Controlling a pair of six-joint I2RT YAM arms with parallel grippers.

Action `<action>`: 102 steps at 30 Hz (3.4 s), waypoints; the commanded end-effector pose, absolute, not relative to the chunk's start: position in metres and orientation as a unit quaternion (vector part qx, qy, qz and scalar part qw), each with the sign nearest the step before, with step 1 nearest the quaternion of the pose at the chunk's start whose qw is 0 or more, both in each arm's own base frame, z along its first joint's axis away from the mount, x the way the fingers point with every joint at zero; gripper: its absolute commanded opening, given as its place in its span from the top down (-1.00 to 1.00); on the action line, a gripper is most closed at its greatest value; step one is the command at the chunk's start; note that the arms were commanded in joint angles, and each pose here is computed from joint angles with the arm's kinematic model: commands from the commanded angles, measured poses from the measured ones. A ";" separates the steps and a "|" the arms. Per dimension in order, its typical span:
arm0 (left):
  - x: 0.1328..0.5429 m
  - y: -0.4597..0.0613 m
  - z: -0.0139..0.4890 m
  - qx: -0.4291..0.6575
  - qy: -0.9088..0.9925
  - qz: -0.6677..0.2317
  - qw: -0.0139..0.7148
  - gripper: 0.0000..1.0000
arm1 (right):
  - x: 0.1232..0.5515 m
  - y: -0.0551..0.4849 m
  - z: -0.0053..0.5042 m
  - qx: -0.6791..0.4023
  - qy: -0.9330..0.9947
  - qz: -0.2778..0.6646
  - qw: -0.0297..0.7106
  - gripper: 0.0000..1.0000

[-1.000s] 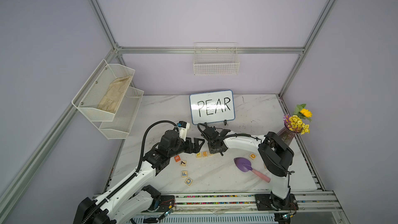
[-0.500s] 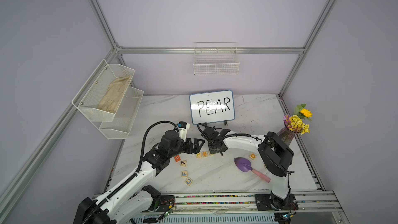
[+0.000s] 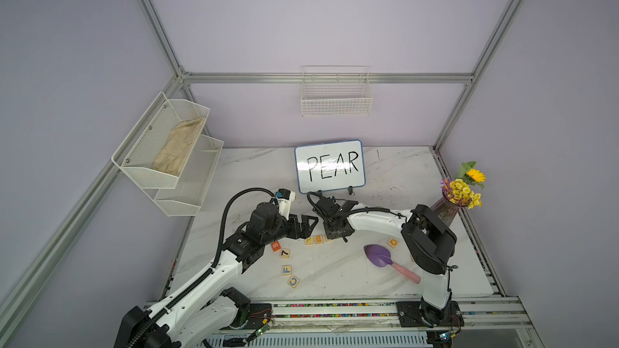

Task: Spell the uppercase word “pear” with letter blocks
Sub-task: Place the letter block at the center of the board, then adjust the letter block at the center of the board.

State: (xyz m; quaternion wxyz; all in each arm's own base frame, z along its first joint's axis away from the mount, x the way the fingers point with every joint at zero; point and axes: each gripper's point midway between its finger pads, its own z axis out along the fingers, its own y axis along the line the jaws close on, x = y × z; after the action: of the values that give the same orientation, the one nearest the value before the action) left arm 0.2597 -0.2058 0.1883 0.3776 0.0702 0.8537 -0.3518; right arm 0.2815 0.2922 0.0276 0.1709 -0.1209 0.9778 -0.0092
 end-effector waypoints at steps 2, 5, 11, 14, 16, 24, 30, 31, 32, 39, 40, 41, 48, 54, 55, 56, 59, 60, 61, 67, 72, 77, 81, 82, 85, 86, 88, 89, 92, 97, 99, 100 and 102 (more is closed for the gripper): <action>0.256 -0.203 0.174 0.063 0.859 -0.354 0.364 -1.00 | 0.279 0.291 0.030 -0.115 0.979 -0.012 0.167 0.26; 0.256 -0.203 0.175 0.064 0.859 -0.354 0.364 -1.00 | 0.280 0.293 0.036 -0.113 0.978 -0.005 0.174 0.25; 0.257 -0.203 0.177 0.065 0.858 -0.354 0.367 -1.00 | 0.286 0.295 0.056 -0.108 0.973 0.008 0.203 0.24; 0.257 -0.204 0.177 0.066 0.857 -0.354 0.368 -1.00 | 0.289 0.297 0.066 -0.106 0.971 0.018 0.215 0.17; 0.258 -0.205 0.177 0.068 0.857 -0.355 0.367 -1.00 | 0.291 0.300 0.073 -0.104 0.969 0.026 0.223 0.13; 0.268 -0.209 0.183 0.077 0.856 -0.351 0.373 -1.00 | 0.306 0.307 0.113 -0.100 0.957 0.045 0.268 -0.08; 0.278 -0.214 0.181 0.077 0.863 -0.347 0.360 -1.00 | 0.312 0.299 0.108 -0.102 0.959 0.031 0.261 -0.08; 0.279 -0.214 0.181 0.076 0.864 -0.346 0.358 -1.00 | 0.312 0.297 0.107 -0.102 0.960 0.030 0.260 -0.08; 0.280 -0.215 0.180 0.075 0.865 -0.346 0.357 -1.00 | 0.312 0.296 0.105 -0.103 0.960 0.030 0.257 -0.08; 0.283 -0.216 0.179 0.073 0.866 -0.346 0.354 -1.00 | 0.301 0.285 0.073 -0.108 0.970 0.007 0.215 0.01; 0.284 -0.216 0.178 0.072 0.866 -0.346 0.352 -1.00 | 0.300 0.285 0.068 -0.109 0.970 0.010 0.215 0.02; 0.283 -0.216 0.177 0.072 0.867 -0.347 0.351 -1.00 | 0.300 0.285 0.063 -0.109 0.970 0.011 0.215 0.03; 0.280 -0.213 0.179 0.070 0.866 -0.346 0.353 -1.00 | 0.301 0.283 0.036 -0.111 0.973 -0.010 0.201 0.08; 0.278 -0.210 0.178 0.067 0.865 -0.344 0.359 -1.00 | 0.298 0.279 0.026 -0.113 0.974 -0.021 0.194 0.09; 0.278 -0.210 0.178 0.067 0.865 -0.344 0.359 -1.00 | 0.298 0.278 0.025 -0.113 0.974 -0.022 0.193 0.09; 0.278 -0.210 0.178 0.067 0.865 -0.344 0.359 -1.00 | 0.297 0.278 0.025 -0.112 0.975 -0.022 0.190 0.09; 0.279 -0.211 0.178 0.069 0.865 -0.344 0.358 -1.00 | 0.296 0.276 0.025 -0.109 0.975 -0.021 0.190 0.09; 0.279 -0.211 0.178 0.069 0.865 -0.344 0.358 -1.00 | 0.296 0.276 0.026 -0.108 0.975 -0.021 0.192 0.09; 0.279 -0.211 0.179 0.070 0.865 -0.345 0.357 -1.00 | 0.297 0.276 0.027 -0.108 0.975 -0.021 0.194 0.09; 0.279 -0.212 0.179 0.070 0.866 -0.345 0.356 -1.00 | 0.302 0.274 0.036 -0.096 0.973 -0.027 0.208 0.05; 0.279 -0.212 0.180 0.072 0.865 -0.346 0.356 -1.00 | 0.302 0.271 0.063 -0.126 0.964 -0.009 0.235 0.03; 0.279 -0.213 0.181 0.071 0.864 -0.348 0.357 -1.00 | 0.284 0.283 0.071 -0.193 0.953 0.050 0.227 -0.02; 0.278 -0.212 0.181 0.070 0.864 -0.349 0.355 -1.00 | 0.266 0.291 0.069 -0.251 0.941 0.091 0.208 -0.03; 0.278 -0.212 0.181 0.070 0.864 -0.349 0.355 -1.00 | 0.264 0.289 0.067 -0.260 0.940 0.086 0.203 -0.03; 0.277 -0.212 0.183 0.069 0.864 -0.349 0.357 -1.00 | 0.260 0.281 0.060 -0.279 0.940 0.063 0.188 -0.02; 0.278 -0.212 0.183 0.068 0.863 -0.350 0.357 -0.99 | 0.261 0.278 0.058 -0.281 0.939 0.056 0.188 -0.02; 0.277 -0.212 0.183 0.065 0.863 -0.351 0.357 -1.00 | 0.262 0.277 0.055 -0.283 0.939 0.050 0.190 0.00; 0.277 -0.211 0.184 0.065 0.863 -0.351 0.357 -1.00 | 0.264 0.276 0.055 -0.284 0.938 0.046 0.193 0.00; 0.277 -0.211 0.185 0.063 0.863 -0.351 0.359 -1.00 | 0.266 0.273 0.048 -0.284 0.940 0.031 0.189 0.01; 0.277 -0.210 0.184 0.061 0.864 -0.350 0.358 -1.00 | 0.267 0.271 0.038 -0.290 0.940 0.015 0.178 0.01; 0.277 -0.210 0.183 0.061 0.864 -0.349 0.357 -1.00 | 0.266 0.273 0.036 -0.291 0.940 0.018 0.175 0.01; 0.277 -0.210 0.183 0.060 0.865 -0.349 0.356 -1.00 | 0.266 0.272 0.036 -0.291 0.940 0.017 0.175 0.01; 0.276 -0.209 0.182 0.059 0.865 -0.348 0.356 -1.00 | 0.266 0.271 0.035 -0.291 0.940 0.015 0.176 0.02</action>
State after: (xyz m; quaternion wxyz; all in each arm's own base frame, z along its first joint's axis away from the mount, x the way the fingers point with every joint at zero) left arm 0.2669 -0.2050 0.1485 0.3233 0.0586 0.8852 -0.3293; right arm 0.2649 0.2746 0.0345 0.1760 -0.2837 0.9423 0.0256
